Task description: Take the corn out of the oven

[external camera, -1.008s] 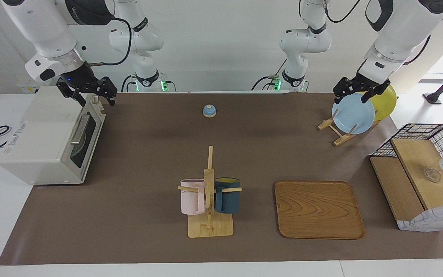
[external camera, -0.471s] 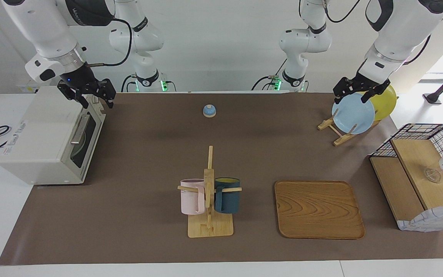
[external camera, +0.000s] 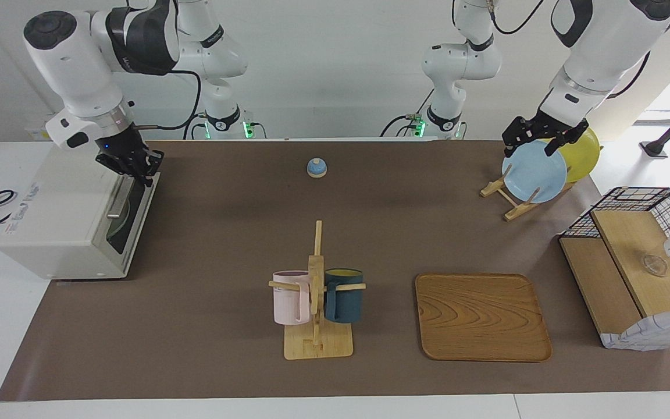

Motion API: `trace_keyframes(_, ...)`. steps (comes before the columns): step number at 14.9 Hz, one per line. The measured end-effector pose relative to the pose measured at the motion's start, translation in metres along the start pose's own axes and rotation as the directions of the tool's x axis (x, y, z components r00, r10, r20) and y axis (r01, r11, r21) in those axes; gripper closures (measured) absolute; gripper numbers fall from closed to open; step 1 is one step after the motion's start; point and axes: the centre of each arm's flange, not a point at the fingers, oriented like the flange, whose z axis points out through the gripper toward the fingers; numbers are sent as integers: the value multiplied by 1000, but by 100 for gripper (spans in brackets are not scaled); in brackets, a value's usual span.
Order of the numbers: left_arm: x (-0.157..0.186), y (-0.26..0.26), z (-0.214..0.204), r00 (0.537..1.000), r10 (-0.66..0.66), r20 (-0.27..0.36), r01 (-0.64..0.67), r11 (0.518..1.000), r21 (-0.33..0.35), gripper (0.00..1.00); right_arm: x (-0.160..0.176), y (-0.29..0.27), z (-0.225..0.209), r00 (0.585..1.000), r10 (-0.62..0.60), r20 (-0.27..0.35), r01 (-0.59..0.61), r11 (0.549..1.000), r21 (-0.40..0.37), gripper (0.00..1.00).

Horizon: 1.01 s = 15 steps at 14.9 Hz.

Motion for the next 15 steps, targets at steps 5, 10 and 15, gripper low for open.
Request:
trace_keyframes(5,0,0,0,1000,0,0,0,1000,0,0,-4,31,24,999,22,23,-21,999,-37,99)
trace_keyframes(10,0,1,0,1000,1,0,-1,1000,0,0,-9,40,46,998,35,52,-33,999,-41,99)
trace_keyframes(15,0,1,0,1000,1,0,-1,1000,0,0,-11,49,60,997,47,68,-44,998,-50,99)
